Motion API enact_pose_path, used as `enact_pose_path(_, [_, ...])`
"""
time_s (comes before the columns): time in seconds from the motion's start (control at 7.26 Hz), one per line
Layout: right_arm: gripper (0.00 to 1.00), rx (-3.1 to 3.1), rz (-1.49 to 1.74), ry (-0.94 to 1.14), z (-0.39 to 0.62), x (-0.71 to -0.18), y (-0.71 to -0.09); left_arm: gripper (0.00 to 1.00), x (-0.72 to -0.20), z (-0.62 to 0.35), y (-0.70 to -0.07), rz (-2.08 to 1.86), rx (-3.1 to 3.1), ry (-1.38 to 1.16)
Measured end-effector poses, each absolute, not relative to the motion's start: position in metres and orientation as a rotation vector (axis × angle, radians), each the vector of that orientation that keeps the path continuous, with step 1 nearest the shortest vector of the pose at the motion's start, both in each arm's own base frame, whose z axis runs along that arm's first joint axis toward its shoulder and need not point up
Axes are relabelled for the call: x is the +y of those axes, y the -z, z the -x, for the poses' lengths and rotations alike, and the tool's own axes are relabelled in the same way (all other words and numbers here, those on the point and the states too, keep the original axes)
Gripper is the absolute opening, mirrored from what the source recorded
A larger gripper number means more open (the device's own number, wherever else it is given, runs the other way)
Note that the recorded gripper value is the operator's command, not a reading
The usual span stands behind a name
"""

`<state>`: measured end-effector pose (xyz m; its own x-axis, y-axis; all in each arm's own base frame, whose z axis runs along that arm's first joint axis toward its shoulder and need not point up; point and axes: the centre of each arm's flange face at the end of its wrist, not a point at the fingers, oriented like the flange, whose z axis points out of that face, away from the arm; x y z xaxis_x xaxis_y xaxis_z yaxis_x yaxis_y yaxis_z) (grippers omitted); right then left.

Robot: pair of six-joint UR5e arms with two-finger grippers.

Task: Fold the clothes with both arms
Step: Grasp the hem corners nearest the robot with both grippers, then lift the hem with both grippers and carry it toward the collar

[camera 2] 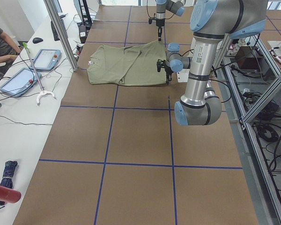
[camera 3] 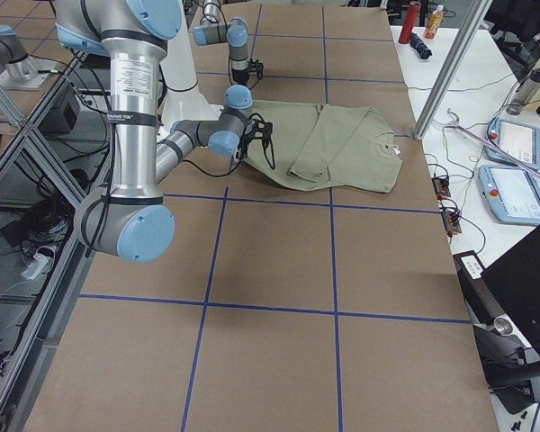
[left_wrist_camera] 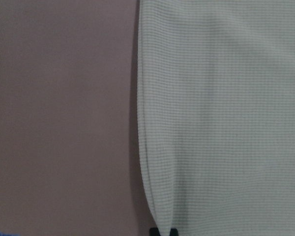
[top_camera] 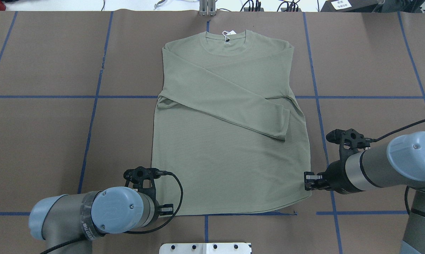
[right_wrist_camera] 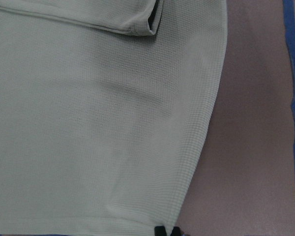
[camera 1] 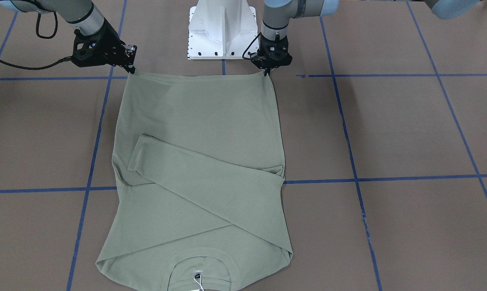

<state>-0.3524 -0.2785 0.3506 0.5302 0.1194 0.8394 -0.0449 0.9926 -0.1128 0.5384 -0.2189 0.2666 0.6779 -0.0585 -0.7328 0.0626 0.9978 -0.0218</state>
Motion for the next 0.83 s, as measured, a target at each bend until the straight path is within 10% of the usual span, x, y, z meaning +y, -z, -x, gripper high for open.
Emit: enact_pose_path(0.83, [0.00,-1.072,0.318,0.040,0.329,-0.212,-0.315,0.00,-0.169,-0.462,-0.208,0.030,0.777,-0.016])
